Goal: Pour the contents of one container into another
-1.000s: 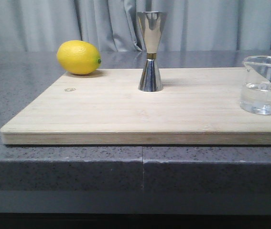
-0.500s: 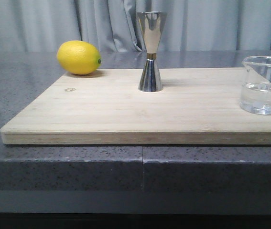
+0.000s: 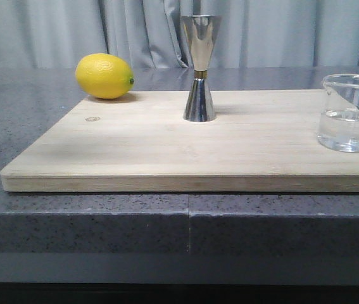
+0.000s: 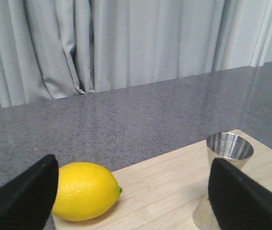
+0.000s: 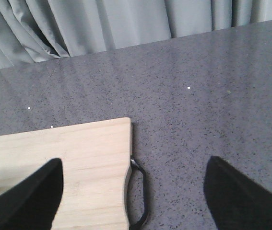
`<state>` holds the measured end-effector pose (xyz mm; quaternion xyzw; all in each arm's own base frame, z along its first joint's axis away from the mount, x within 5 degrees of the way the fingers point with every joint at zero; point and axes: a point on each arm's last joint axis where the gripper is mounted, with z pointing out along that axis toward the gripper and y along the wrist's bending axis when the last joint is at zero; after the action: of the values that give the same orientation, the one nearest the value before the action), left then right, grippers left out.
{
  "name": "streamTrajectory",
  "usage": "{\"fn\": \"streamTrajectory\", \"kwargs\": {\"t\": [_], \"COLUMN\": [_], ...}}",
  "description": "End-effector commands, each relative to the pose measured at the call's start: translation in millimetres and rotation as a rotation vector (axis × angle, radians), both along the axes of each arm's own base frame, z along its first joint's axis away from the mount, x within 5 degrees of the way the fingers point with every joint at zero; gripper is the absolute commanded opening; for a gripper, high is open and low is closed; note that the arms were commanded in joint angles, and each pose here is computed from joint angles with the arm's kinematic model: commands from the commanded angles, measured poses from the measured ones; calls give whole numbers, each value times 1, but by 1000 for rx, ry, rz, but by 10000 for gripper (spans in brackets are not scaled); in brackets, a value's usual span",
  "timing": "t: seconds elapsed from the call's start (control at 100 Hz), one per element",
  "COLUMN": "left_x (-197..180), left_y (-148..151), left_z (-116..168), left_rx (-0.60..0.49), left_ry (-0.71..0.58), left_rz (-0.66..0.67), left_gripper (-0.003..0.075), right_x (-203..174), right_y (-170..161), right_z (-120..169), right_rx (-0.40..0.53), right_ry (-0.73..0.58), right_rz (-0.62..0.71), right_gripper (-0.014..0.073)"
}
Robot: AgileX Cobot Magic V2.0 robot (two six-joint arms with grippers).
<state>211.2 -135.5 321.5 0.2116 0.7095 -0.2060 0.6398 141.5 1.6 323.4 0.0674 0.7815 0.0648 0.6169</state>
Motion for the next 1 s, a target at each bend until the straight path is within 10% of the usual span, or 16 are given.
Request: {"fn": "streamTrajectory", "kwargs": {"t": [0.0,0.99], "left_x": [0,35], "left_y": [-11,-71], "left_z": [16,-68], "left_rx": [-77,-181], "left_ry": [-80,2], "left_rz": [-45,-428], "left_gripper": [625,617], "right_x": [3,-6], "right_y": [0,33], "right_z": [18,-65], "right_rx": [-46,-93], "right_ry": [-108,-1], "right_rz": [6,253], "right_gripper": [554,554]}}
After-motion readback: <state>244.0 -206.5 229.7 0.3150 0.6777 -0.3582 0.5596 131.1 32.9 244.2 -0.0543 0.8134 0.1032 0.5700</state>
